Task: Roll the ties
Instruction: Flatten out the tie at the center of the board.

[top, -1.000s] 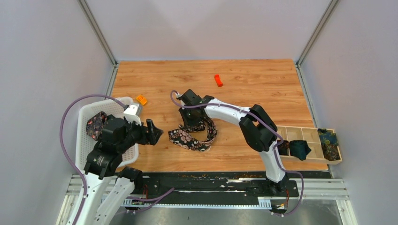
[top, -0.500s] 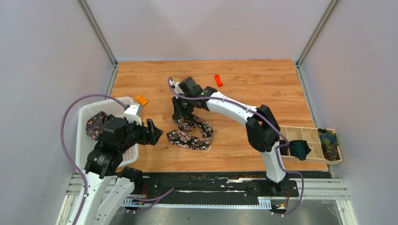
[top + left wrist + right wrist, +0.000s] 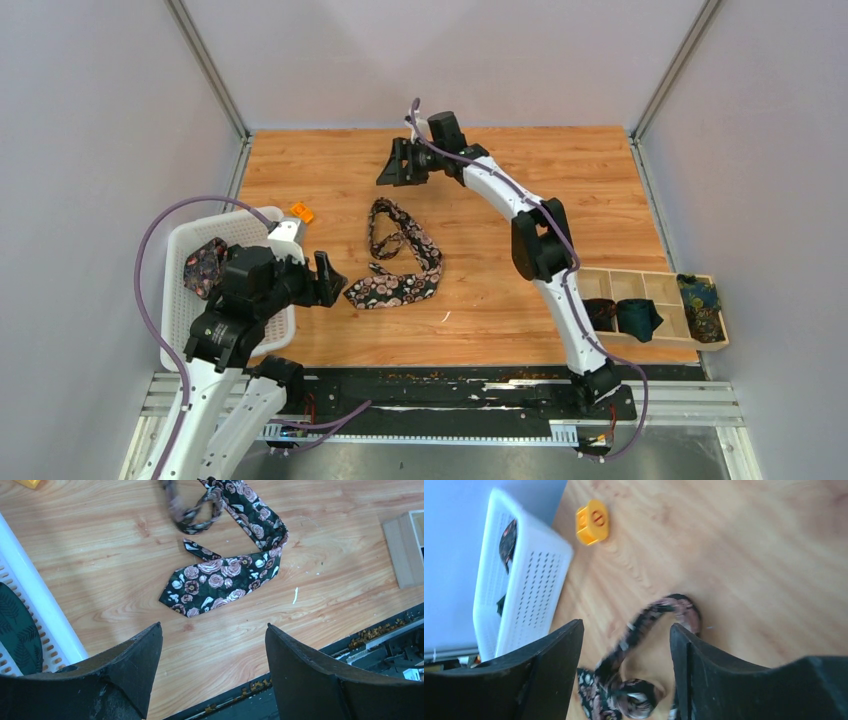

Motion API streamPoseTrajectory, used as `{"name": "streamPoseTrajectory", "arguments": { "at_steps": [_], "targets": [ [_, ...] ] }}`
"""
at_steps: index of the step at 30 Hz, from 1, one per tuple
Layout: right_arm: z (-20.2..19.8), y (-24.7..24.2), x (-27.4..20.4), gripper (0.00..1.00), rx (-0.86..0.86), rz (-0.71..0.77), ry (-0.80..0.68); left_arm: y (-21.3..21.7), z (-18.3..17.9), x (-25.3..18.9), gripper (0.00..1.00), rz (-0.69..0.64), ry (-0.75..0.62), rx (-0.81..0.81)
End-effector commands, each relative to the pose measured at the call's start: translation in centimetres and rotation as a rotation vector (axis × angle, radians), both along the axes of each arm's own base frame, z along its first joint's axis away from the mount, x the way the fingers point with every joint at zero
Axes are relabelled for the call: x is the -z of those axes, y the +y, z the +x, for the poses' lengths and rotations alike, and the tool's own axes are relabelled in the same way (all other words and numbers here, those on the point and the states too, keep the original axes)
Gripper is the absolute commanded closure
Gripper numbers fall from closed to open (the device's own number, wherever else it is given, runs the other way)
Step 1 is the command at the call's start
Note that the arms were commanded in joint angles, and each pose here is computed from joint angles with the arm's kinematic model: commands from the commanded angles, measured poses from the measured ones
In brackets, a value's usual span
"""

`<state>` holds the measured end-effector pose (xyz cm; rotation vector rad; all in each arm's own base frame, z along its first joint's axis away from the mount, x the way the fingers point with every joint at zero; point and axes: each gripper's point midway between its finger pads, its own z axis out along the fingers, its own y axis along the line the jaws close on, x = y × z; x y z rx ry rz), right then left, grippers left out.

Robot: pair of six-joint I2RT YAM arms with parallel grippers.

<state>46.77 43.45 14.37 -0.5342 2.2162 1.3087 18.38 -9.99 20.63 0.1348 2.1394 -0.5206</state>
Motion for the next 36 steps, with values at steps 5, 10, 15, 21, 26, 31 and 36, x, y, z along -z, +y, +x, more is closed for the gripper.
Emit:
{"name": "streamPoseTrajectory", "arguments": {
  "at_steps": [5,10,15,21,26,31,36],
  "targets": [
    [-1.0,-2.5,-7.8,0.29,0.040,0.035,-0.075,0.1,0.3,-0.3,0.19,0.009,-0.021,-0.002],
    [-8.1,-3.7,-8.4,0.29,0.067,-0.102,-0.137,0.1,0.4,-0.1,0.19,0.013,-0.011,-0.003],
    [-14.2,-4.0,-4.0,0.36,0.267,-0.353,-0.076,0.1,0.4,-0.1,0.19,0.013,-0.012,-0.003],
    [-18.6,-1.9,1.8,0.37,0.418,-0.559,-0.008,0.3,0.3,-0.4,0.19,0.013,-0.024,-0.013],
    [-19.5,0.4,5.8,0.33,0.387,-0.689,-0.013,0.4,0.0,-0.8,0.20,0.006,-0.046,-0.017],
    [-18.5,1.4,8.3,0.33,0.394,-0.776,-0.033,0.5,-0.1,-0.9,0.20,0.004,-0.052,-0.016],
    [-19.0,1.5,11.3,0.36,0.365,-0.844,-0.008,0.4,-0.2,-1.1,0.21,0.001,-0.060,-0.014]
  ]
}}
